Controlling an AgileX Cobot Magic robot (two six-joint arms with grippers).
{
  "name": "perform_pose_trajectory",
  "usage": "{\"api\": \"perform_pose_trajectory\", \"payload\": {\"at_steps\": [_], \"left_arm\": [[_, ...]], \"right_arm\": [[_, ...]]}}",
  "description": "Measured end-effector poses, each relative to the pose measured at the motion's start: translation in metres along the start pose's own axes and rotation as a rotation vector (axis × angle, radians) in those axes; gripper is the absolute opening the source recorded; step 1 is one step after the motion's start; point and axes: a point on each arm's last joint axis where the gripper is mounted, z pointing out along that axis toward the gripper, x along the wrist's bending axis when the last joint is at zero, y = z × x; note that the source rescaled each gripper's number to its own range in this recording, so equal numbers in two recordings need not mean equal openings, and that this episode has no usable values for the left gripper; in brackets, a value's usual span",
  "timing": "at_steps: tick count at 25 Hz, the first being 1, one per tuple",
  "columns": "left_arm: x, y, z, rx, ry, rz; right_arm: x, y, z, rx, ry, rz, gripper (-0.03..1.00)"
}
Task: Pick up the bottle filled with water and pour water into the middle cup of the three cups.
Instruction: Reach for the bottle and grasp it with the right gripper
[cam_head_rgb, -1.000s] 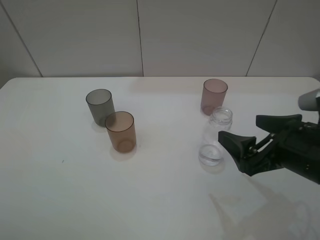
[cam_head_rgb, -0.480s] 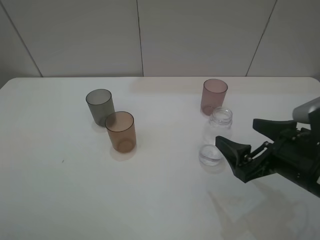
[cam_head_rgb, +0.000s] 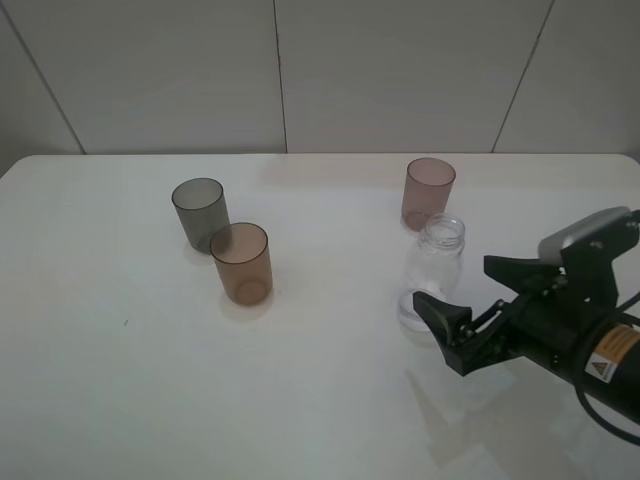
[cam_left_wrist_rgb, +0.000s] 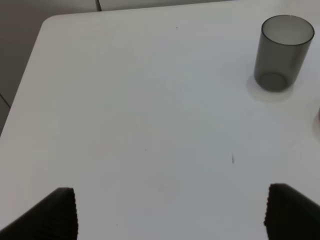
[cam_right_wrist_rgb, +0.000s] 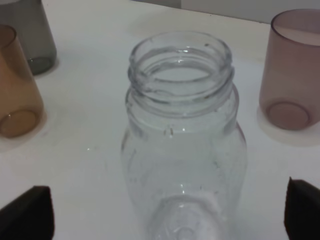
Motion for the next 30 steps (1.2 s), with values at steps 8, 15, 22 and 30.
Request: {"api": "perform_pose_trajectory", "payload": {"at_steps": [8, 15, 22, 30], "left_arm": [[0.000, 0.000, 0.000, 0.000, 0.000, 0.000], [0.000, 0.000, 0.000, 0.000, 0.000, 0.000], [0.000, 0.000, 0.000, 0.000, 0.000, 0.000], [0.000, 0.000, 0.000, 0.000, 0.000, 0.000]], "right_arm": [[-0.003, -0.015, 0.005, 0.081, -0.030, 0.006, 1.00], [-0.004, -0.013, 0.008, 0.071, -0.037, -0.007, 1.00], [-0.003, -0.003, 0.020, 0.020, -0.036, -0.007, 1.00], [-0.004, -0.006, 0.040, 0.037, -0.053, -0.006, 1.00]]}}
